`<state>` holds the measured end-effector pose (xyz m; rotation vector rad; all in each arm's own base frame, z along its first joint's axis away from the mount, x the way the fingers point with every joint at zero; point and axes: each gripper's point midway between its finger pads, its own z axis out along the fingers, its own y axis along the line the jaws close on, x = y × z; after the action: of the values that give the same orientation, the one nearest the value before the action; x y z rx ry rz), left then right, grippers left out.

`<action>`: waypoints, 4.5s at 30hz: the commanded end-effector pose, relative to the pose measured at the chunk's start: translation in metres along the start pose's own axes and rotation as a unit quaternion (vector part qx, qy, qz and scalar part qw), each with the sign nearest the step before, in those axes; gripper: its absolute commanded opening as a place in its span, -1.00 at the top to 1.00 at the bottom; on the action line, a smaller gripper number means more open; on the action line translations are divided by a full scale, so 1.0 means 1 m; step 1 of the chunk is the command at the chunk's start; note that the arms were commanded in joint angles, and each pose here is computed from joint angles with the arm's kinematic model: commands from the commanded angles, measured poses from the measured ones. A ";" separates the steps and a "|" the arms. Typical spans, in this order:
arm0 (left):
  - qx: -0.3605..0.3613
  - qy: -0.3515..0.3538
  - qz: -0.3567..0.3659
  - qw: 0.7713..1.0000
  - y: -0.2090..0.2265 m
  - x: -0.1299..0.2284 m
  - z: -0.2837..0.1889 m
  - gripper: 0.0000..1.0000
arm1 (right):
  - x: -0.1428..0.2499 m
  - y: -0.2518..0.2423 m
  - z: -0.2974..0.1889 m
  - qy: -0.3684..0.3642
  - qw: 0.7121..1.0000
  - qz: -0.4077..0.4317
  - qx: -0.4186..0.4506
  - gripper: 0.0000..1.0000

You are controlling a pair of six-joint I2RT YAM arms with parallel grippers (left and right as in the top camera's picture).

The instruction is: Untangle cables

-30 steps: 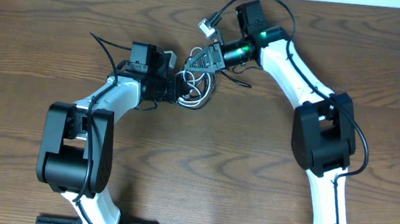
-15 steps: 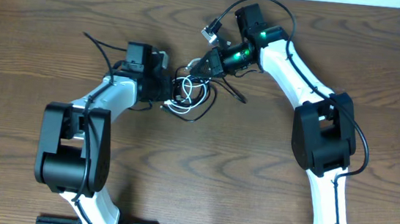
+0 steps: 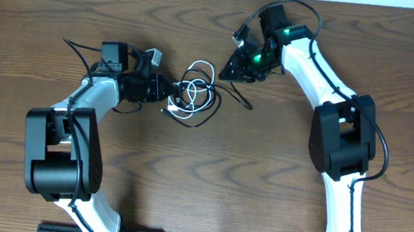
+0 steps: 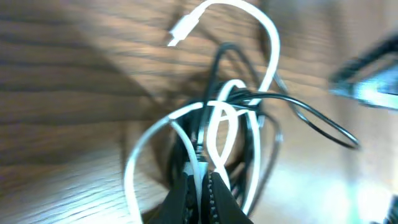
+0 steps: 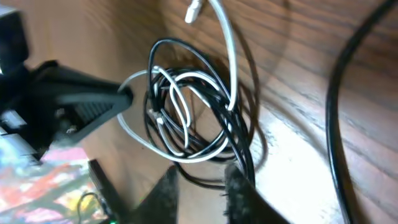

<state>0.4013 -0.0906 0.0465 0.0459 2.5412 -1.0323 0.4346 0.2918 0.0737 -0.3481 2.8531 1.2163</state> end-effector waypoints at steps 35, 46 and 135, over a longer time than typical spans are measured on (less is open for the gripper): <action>-0.257 -0.027 -0.146 0.955 0.084 0.010 -0.029 0.84 | 0.030 0.019 0.085 -0.039 0.959 -0.065 0.273 0.63; -0.235 -0.026 -0.145 0.961 0.077 0.009 -0.026 0.79 | 0.026 0.035 0.096 -0.058 0.962 -0.080 0.256 0.63; -0.082 -0.008 -0.089 0.993 0.021 0.002 -0.016 -0.18 | 0.001 0.093 0.035 -0.114 0.958 -0.227 0.132 0.98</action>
<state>0.3995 -0.0441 0.0234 -0.3848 2.7007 -0.6827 0.4093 0.3745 0.0529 -0.6476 2.6504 0.6426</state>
